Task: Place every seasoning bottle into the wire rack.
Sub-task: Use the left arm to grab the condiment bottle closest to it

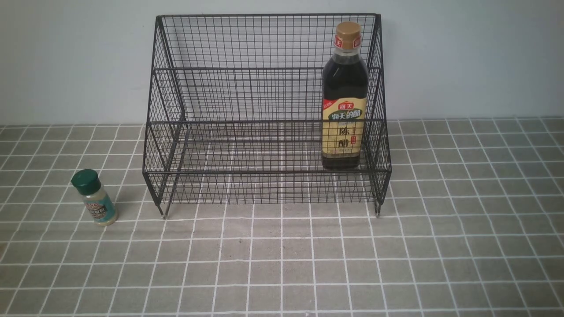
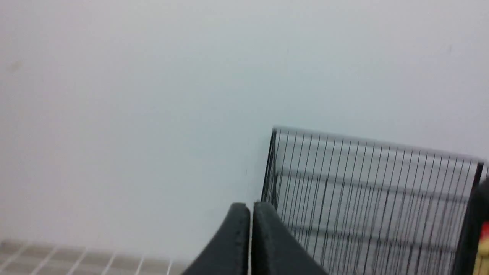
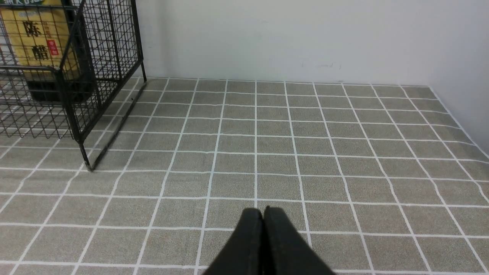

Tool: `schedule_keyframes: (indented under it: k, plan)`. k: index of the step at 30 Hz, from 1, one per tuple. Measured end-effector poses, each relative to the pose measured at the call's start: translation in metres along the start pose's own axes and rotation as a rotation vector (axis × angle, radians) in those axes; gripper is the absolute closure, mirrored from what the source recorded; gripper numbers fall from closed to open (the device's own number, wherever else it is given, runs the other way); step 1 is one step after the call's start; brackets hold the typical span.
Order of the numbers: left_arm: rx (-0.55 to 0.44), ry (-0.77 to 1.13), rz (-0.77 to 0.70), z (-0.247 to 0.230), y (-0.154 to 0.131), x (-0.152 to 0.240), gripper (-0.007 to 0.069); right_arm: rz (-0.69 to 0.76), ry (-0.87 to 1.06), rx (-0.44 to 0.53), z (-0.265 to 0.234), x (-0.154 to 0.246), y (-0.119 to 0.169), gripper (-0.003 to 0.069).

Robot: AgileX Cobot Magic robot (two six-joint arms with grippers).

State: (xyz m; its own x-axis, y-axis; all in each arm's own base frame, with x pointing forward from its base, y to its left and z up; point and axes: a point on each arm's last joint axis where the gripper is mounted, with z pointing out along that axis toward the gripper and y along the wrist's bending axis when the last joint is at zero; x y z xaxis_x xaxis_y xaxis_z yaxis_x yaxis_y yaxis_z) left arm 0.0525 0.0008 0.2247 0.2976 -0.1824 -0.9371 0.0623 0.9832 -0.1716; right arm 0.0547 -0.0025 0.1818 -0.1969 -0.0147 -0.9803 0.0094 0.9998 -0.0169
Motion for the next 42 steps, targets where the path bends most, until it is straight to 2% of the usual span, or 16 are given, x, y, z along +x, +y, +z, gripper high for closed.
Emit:
schedule_keyframes:
  k: [4, 7, 11, 14, 15, 18, 19, 20, 21, 24, 27, 33, 39, 42]
  plan:
    - [-0.001, -0.139, -0.004, -0.001, 0.000, -0.013, 0.0632, 0.000, 0.000, 0.000, 0.000, 0.000, 0.000, 0.0673]
    - [-0.006, -0.220, -0.136, -0.002, 0.002, -0.020, 0.0632, 0.000, 0.000, 0.000, 0.000, 0.000, 0.000, 0.0673]
    - [0.002, -0.139, -0.229, 0.002, -0.002, -0.032, 0.0632, 0.000, 0.000, 0.000, 0.000, 0.000, 0.000, 0.0673]
    - [-0.012, 0.257, -0.224, 0.024, -0.014, -0.045, 0.0632, 0.000, 0.000, 0.000, 0.000, 0.000, 0.000, 0.0673]
    - [-0.016, 0.327, -0.217, 0.029, -0.016, -0.049, 0.0632, 0.000, 0.000, 0.000, 0.000, 0.000, 0.000, 0.0673]
    - [-0.054, 0.653, -0.190, 0.046, -0.020, -0.044, 0.0632, 0.000, 0.000, 0.000, 0.000, 0.000, 0.000, 0.0673]
    - [-0.077, 0.827, -0.174, 0.055, -0.022, -0.041, 0.0632, 0.000, 0.000, 0.000, 0.000, 0.000, 0.000, 0.0673]
    - [-0.076, 0.839, -0.171, 0.055, -0.022, -0.043, 0.0632, 0.000, 0.000, 0.000, 0.000, 0.000, 0.000, 0.0673]
    - [-0.106, 1.029, -0.151, 0.070, -0.023, -0.042, 0.0632, 0.000, 0.000, 0.000, 0.000, 0.000, 0.000, 0.0673]
    - [-0.170, 1.334, -0.094, 0.100, -0.021, -0.037, 0.0632, 0.000, 0.000, 0.000, 0.000, 0.000, 0.000, 0.0673]
    - [-0.204, 1.446, -0.050, 0.131, -0.019, -0.038, 0.0632, 0.000, 0.000, 0.000, 0.000, 0.000, 0.000, 0.0673]
    - [-0.198, 1.515, 0.008, 0.200, -0.017, -0.030, 0.0631, 0.000, 0.001, 0.000, 0.000, 0.000, 0.000, 0.0673]
    - [-0.235, 1.593, -0.064, 0.257, 0.009, -0.017, 0.0627, 0.000, 0.001, 0.000, 0.000, 0.000, 0.000, 0.0673]
    - [-0.215, 1.589, -0.041, 0.274, 0.014, -0.014, 0.0620, 0.000, 0.001, 0.000, 0.000, 0.000, 0.000, 0.0673]
